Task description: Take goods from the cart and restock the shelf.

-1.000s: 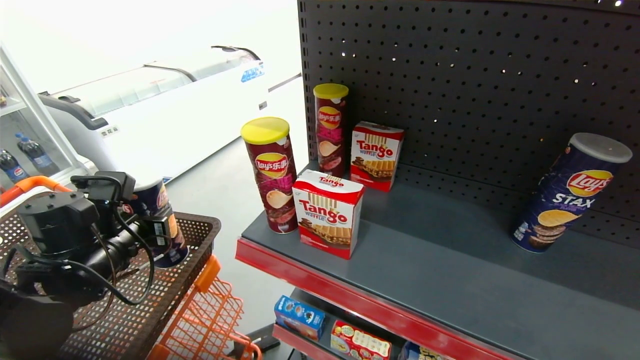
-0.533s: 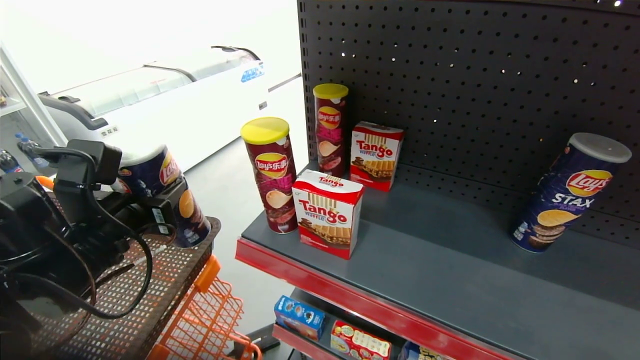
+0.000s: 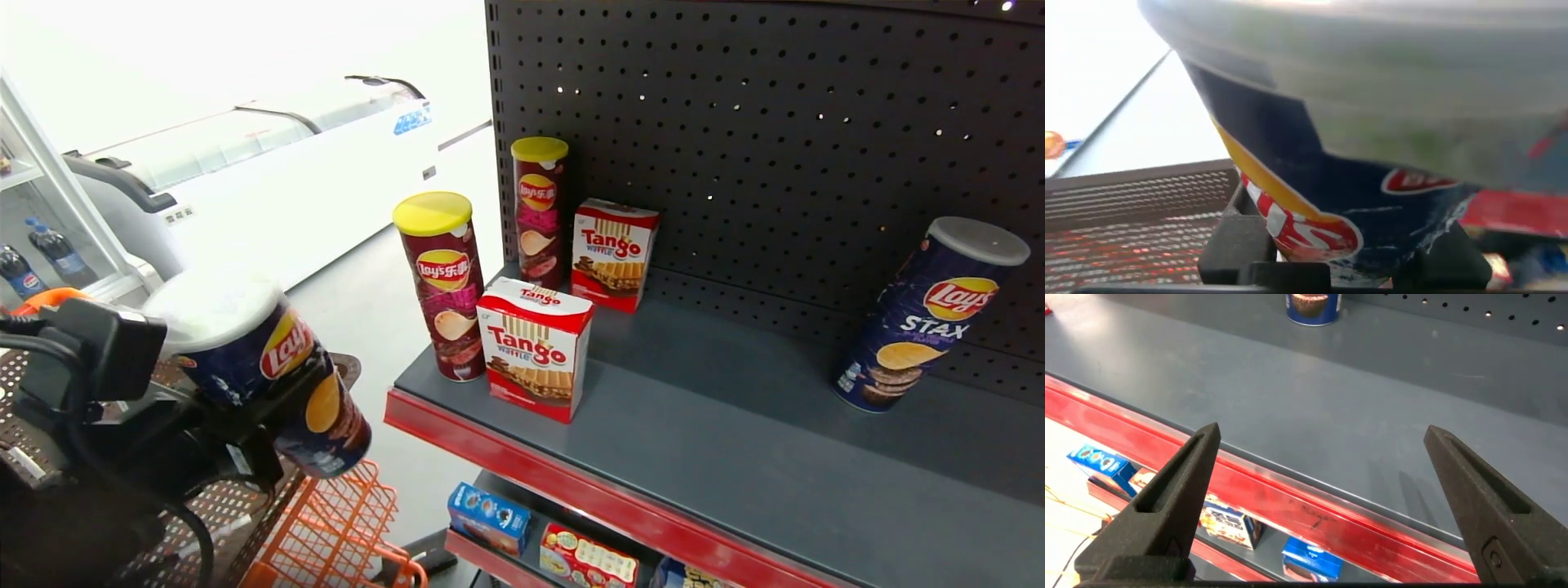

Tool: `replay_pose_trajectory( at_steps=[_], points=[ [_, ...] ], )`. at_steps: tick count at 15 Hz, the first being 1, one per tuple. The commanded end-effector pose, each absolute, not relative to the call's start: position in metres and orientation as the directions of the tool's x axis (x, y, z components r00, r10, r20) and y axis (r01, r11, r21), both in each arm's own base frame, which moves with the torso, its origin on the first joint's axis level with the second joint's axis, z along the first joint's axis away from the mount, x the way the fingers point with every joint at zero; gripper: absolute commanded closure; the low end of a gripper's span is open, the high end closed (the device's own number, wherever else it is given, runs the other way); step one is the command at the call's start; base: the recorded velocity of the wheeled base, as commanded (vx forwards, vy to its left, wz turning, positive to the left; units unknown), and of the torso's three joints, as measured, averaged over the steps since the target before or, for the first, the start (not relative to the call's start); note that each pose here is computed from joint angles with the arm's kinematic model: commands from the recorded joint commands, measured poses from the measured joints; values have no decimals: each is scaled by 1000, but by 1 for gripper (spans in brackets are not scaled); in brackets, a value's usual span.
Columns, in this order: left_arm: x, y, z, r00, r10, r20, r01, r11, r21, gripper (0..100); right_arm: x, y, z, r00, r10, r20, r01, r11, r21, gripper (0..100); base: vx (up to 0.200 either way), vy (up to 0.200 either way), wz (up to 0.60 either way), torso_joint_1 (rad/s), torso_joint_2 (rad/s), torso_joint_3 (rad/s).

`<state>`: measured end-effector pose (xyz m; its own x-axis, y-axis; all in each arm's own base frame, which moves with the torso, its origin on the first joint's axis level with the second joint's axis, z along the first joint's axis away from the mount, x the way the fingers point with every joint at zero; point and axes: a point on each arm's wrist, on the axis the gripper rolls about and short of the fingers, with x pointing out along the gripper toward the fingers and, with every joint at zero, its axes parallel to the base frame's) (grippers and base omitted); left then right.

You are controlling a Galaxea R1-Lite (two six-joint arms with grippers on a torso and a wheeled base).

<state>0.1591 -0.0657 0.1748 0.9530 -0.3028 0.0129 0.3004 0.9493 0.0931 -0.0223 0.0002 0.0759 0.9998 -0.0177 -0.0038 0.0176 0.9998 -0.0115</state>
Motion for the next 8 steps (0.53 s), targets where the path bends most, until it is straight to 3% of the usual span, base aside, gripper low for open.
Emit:
replay_pose_trajectory(
  at_steps=[1,8],
  points=[
    [142,-72,183,902,-428,51,424,902,84,100,-22,0,76,1000,-18,-3,18,1000,-12,0,0,0,0,0,0,0],
    [137,-77,183,835,-547,49,541,835,102,100,-22,0,76,1000,-18,-3,18,1000,-12,0,0,0,0,0,0,0]
  ],
)
